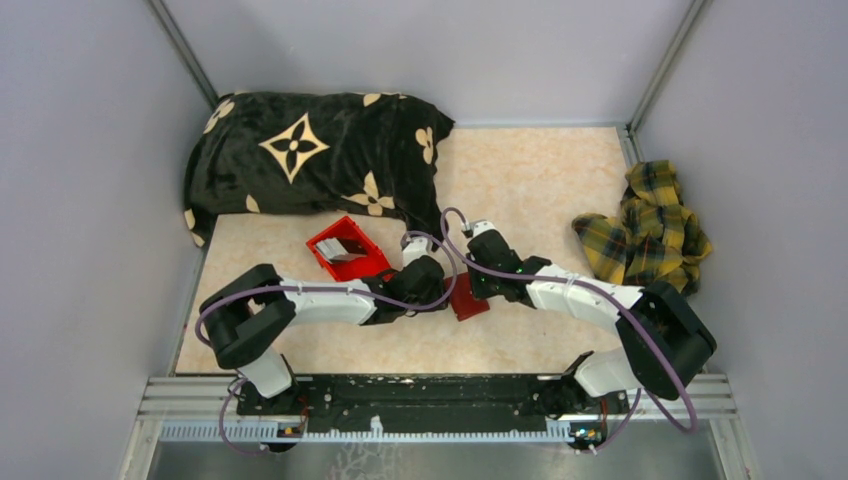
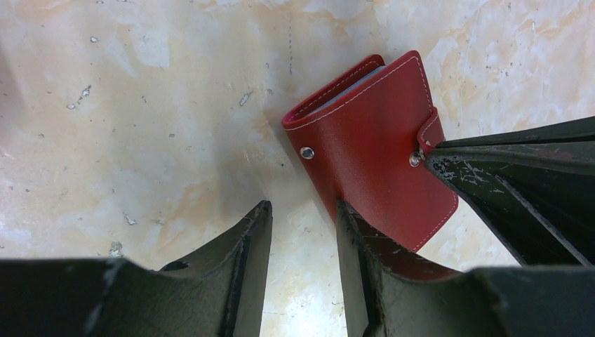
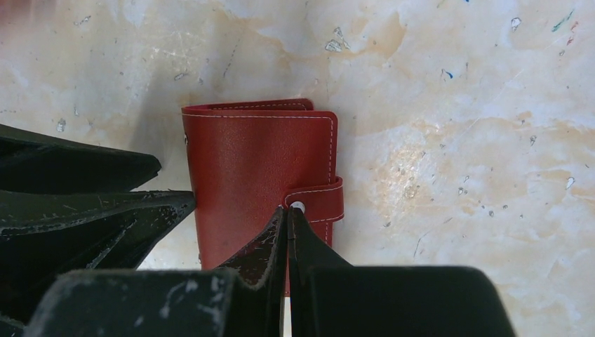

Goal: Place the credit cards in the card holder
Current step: Close the card holder at the center of the board.

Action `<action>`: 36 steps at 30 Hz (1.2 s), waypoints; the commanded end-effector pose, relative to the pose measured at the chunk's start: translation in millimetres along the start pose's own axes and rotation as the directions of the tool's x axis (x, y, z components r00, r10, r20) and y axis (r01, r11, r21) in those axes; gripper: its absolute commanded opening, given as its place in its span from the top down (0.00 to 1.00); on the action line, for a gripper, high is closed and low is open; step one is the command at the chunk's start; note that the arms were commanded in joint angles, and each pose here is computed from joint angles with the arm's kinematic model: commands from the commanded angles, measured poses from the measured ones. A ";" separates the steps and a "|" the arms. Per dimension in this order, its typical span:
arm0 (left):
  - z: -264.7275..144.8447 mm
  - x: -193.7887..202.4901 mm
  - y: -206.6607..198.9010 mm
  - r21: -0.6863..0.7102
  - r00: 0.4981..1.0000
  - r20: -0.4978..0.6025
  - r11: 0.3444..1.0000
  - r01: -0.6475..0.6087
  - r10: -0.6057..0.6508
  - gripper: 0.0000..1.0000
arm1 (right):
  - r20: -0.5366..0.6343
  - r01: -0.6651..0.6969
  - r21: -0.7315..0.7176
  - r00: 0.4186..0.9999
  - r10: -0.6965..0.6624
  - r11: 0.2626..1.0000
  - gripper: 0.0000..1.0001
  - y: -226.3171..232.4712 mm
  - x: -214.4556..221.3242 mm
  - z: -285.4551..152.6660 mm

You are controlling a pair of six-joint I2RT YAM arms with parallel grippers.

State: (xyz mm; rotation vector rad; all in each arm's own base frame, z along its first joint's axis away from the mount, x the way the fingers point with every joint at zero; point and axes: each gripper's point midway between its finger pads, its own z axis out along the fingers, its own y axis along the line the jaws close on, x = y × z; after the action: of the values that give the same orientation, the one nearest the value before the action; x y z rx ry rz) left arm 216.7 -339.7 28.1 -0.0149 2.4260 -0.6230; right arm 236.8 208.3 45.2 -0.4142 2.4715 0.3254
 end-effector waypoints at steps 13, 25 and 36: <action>6.2 28.6 20.5 -0.063 0.995 -0.092 0.997 -0.042 0.036 0.54 | 0.070 0.021 -0.026 0.997 -0.019 0.999 1.00 13.5 -21.7 -16.2; 7.5 29.0 18.9 -0.061 0.995 -0.094 0.997 -0.044 0.038 0.54 | 0.047 0.028 -0.025 0.999 -0.027 0.999 1.00 13.6 -13.4 -13.5; 8.1 29.2 17.3 -0.058 0.995 -0.095 0.997 -0.045 0.039 0.54 | 0.025 0.036 -0.021 0.999 -0.036 0.999 1.00 14.3 -6.6 -9.8</action>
State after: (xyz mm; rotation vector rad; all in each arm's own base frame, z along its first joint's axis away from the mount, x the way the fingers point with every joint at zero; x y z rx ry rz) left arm 217.6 -346.6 28.2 -0.0098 2.4211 -0.6384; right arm 228.2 208.0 45.9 -0.4451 2.4784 0.3064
